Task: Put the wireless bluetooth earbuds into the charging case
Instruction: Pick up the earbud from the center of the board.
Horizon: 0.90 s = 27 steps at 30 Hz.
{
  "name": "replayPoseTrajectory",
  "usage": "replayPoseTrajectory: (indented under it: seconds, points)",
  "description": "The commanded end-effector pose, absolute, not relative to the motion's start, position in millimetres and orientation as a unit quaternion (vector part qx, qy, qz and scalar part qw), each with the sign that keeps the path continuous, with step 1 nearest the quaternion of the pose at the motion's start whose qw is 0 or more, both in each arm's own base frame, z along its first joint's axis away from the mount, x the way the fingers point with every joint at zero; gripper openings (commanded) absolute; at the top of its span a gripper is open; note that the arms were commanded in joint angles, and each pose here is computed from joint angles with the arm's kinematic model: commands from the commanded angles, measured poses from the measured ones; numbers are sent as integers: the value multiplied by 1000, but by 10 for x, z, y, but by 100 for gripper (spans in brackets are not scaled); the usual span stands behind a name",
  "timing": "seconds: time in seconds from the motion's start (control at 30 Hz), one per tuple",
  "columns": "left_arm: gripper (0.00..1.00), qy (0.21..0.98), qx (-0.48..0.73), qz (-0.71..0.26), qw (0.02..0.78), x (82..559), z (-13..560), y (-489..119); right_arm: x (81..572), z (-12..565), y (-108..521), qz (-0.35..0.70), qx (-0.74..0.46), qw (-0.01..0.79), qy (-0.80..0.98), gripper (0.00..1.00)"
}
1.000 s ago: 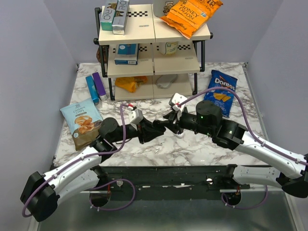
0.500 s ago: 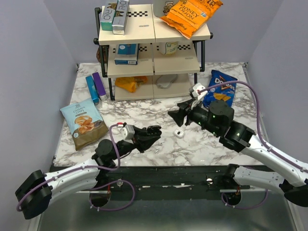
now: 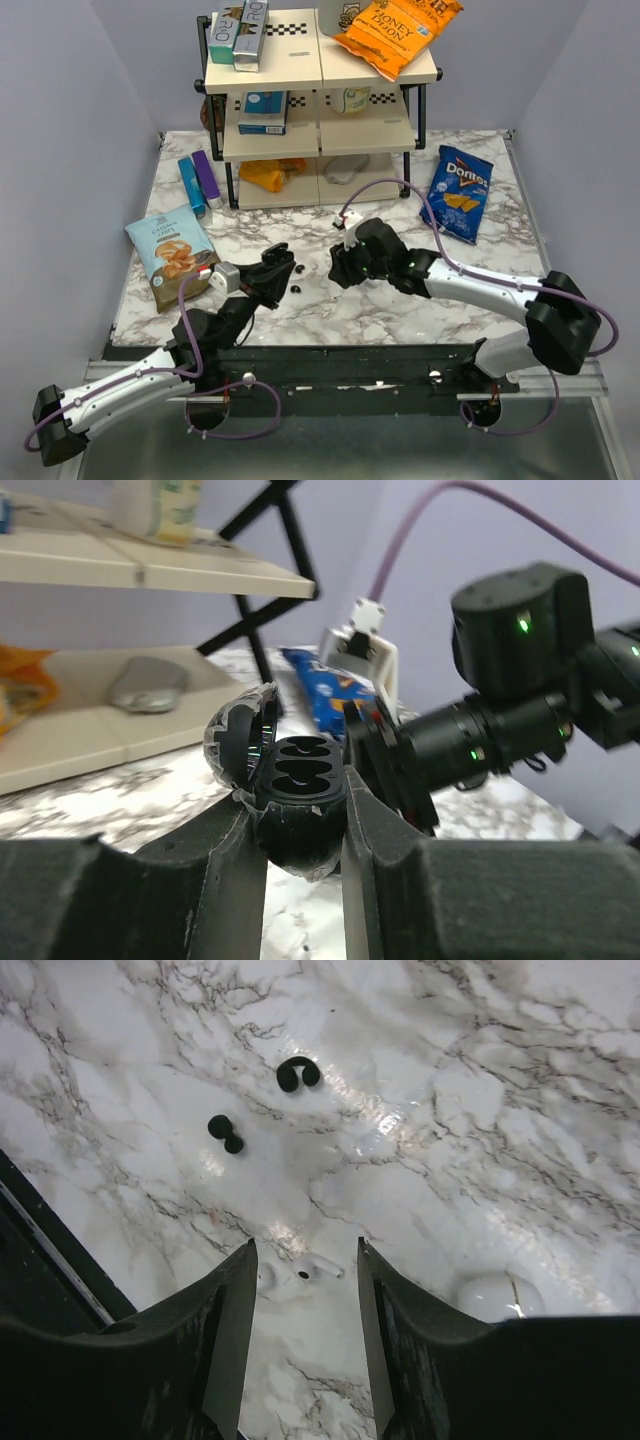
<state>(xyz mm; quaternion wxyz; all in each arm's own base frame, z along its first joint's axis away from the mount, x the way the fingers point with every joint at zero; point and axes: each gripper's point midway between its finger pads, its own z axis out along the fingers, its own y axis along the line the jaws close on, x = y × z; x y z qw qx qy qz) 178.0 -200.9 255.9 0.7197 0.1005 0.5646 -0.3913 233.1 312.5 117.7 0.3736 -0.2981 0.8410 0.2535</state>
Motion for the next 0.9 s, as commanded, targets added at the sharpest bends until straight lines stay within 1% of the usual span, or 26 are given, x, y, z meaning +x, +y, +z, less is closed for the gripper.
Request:
replayPoseTrajectory:
  seconds: [0.0,0.03,0.17,0.27,0.3,0.43,0.57,0.87]
  points:
    - [0,611,32,-307,729,1986,2391,-1648,2249,1260,3554,337,-323,352,811,50]
    - [0,612,26,-308,728,1987,2393,-1629,2195,1186,3606,339,-338,345,808,49]
    - [0,636,-24,-274,721,2060,2276,-1431,2053,1186,3806,358,-388,343,777,49]
    - [0,645,-39,-259,718,2074,2219,-1351,2039,1210,3914,367,-408,339,764,49]
    - [0,643,-46,-261,718,2073,2226,-1332,2046,1123,3925,362,-411,330,769,49]
    - [0,644,-51,-263,716,2070,2212,-1318,2135,1144,4071,362,-425,331,761,49]
    - [0,649,-51,-256,715,2074,2207,-1300,2191,968,4144,346,-438,311,769,50]
    - [0,655,-56,-248,712,2073,2180,-1259,2283,733,4216,331,-435,297,783,50]
